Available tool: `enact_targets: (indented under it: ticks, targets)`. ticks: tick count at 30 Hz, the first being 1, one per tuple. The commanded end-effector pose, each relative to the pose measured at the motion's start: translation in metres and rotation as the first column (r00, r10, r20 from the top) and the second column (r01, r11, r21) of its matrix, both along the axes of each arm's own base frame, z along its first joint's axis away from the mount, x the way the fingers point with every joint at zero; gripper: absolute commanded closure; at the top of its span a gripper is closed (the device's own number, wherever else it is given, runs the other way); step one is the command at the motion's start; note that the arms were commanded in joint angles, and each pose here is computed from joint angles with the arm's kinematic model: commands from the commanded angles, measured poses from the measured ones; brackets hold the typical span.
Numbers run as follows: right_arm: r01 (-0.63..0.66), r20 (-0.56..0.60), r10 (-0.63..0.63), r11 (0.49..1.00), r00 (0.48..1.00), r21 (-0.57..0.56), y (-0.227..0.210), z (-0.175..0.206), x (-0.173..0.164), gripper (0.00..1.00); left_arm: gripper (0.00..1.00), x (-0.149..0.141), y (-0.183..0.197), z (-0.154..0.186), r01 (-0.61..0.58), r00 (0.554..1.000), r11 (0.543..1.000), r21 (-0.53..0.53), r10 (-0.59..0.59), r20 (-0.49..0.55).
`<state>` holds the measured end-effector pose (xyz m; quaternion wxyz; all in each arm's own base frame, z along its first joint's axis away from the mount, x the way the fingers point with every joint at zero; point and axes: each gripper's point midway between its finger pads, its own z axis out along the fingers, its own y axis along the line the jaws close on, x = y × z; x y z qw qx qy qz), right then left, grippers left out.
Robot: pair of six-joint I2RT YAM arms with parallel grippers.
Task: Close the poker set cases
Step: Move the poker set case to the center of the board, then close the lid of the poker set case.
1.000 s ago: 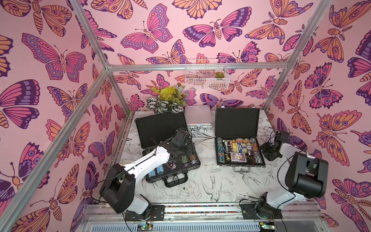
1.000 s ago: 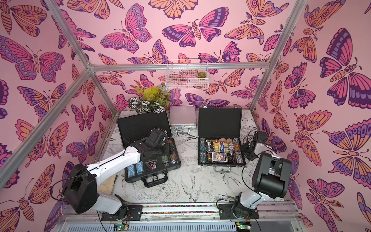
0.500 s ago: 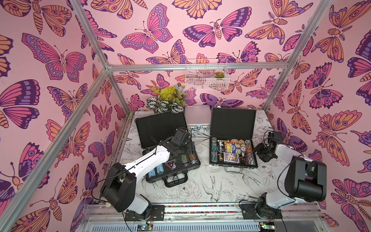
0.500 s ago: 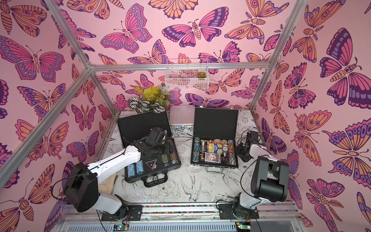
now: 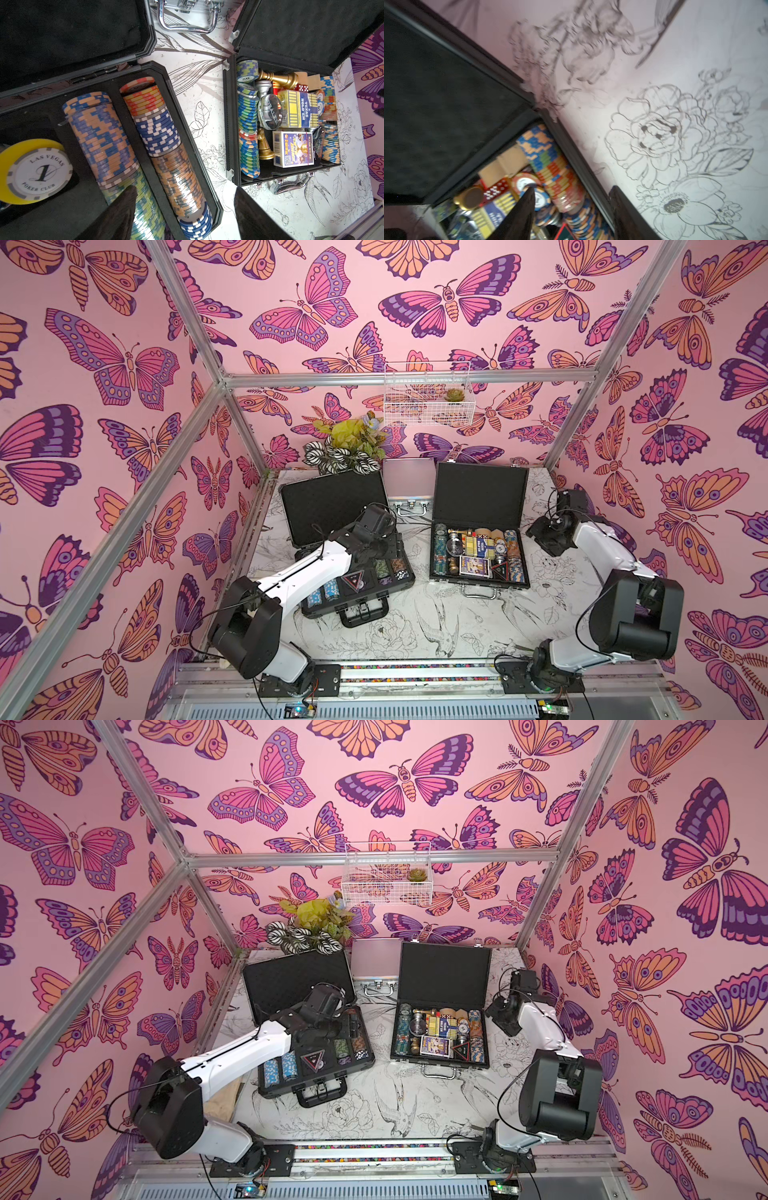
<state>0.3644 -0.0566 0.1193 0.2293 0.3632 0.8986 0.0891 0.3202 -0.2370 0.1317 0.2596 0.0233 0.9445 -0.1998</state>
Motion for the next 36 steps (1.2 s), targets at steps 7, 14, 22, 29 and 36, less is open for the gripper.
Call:
enact_targets:
  ticks: [7,14,22,29,36]
  targets:
    - [-0.02,0.341,-0.036,0.987,0.939,0.16,0.081,0.08,0.083,0.41,0.25,0.003,-0.001,-0.004,0.004,1.0,1.0,0.004,-0.004,-0.014]
    - [0.056,0.465,-0.196,0.953,0.863,0.297,0.128,0.107,0.156,0.45,0.25,-0.003,0.004,-0.008,-0.009,1.0,1.0,0.016,0.009,-0.026]
    - [0.133,0.448,-0.34,0.892,0.827,0.432,0.145,0.091,0.201,0.49,0.25,-0.007,0.001,-0.012,0.0,0.999,1.0,0.027,0.001,-0.039]
    - [0.132,0.453,-0.346,0.888,0.821,0.44,0.15,0.093,0.211,0.5,0.25,-0.009,0.004,-0.016,-0.005,0.999,0.999,0.045,0.007,-0.04]
    - [0.143,0.492,-0.338,0.909,0.802,0.391,0.141,0.107,0.206,0.5,0.25,-0.005,0.004,-0.016,-0.004,0.999,0.999,0.053,0.006,-0.035]
